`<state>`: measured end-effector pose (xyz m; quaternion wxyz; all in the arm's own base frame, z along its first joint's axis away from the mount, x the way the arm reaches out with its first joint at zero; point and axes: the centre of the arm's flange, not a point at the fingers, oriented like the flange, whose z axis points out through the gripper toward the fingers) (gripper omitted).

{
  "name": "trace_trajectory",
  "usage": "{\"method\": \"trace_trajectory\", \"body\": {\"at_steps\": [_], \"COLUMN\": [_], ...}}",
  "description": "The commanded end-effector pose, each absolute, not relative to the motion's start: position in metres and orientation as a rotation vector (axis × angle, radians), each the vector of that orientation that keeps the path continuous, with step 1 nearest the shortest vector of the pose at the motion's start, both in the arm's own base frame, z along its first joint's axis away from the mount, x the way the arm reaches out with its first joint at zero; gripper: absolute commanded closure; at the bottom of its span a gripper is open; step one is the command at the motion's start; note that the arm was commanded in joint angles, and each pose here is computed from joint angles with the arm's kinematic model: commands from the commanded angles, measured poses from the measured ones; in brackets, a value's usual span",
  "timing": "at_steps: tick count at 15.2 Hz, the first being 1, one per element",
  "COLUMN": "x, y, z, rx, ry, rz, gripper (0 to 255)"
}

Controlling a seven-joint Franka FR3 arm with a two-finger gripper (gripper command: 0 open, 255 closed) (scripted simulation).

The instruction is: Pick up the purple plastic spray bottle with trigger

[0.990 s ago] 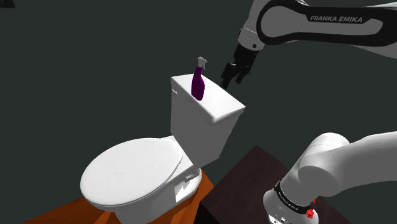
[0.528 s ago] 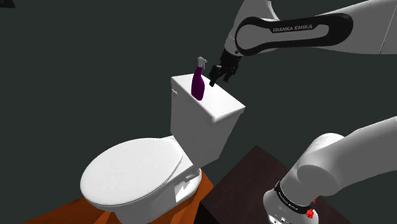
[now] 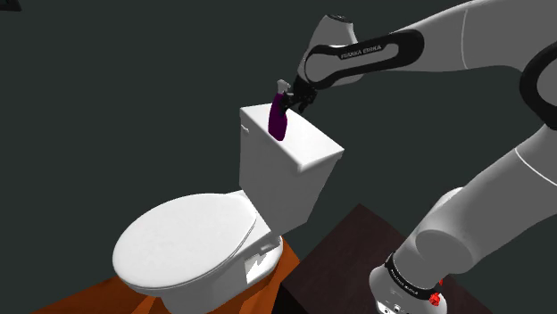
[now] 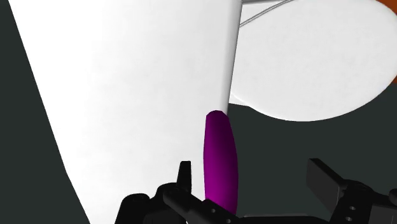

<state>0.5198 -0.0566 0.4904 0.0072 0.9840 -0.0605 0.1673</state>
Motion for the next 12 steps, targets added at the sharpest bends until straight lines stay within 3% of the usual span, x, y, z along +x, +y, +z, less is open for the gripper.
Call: {"method": "trace_trajectory", "body": {"at_steps": [1,12], "x": [0.539,0.553], "y": [-0.065,-0.071], "z": [0.483,0.438], "rx": [3.064,3.055], "ry": [-0.207,-0.219], "rz": [0.562,0.586], "gripper": [0,0]}}
